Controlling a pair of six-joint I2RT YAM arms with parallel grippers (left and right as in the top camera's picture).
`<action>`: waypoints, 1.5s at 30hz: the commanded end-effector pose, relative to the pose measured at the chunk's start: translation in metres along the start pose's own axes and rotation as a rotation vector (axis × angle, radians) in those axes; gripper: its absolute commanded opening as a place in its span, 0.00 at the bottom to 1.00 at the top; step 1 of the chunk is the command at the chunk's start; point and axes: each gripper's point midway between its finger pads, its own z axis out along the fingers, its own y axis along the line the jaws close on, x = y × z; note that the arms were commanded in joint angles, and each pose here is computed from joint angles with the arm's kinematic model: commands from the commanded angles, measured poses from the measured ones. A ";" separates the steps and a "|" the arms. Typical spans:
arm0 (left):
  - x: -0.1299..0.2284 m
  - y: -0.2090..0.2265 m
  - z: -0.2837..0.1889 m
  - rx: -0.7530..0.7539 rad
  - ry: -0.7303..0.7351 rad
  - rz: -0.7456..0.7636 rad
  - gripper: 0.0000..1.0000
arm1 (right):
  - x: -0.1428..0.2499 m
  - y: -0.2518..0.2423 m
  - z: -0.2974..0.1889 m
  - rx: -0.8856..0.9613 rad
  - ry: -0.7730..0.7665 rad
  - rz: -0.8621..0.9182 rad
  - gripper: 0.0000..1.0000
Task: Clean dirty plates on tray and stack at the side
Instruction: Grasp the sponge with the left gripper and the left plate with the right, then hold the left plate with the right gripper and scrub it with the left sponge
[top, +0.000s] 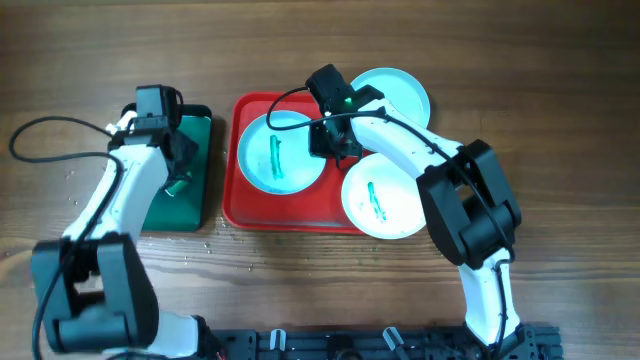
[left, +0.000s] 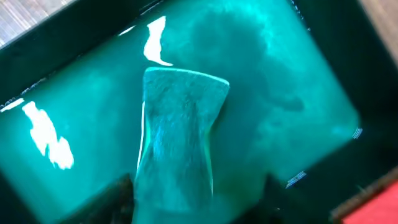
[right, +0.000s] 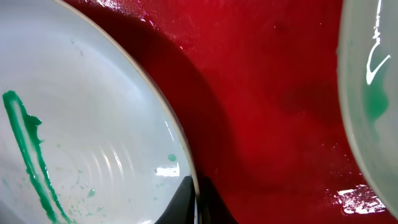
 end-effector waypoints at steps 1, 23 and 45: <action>0.009 0.008 0.028 -0.072 0.023 0.063 0.44 | 0.003 -0.005 0.013 0.034 0.012 0.016 0.04; -0.006 0.004 0.015 0.012 0.061 0.149 0.04 | 0.002 0.011 0.013 -0.052 0.020 -0.070 0.04; 0.144 -0.119 0.032 0.296 0.233 0.588 0.04 | 0.013 0.010 0.008 -0.146 0.119 -0.063 0.04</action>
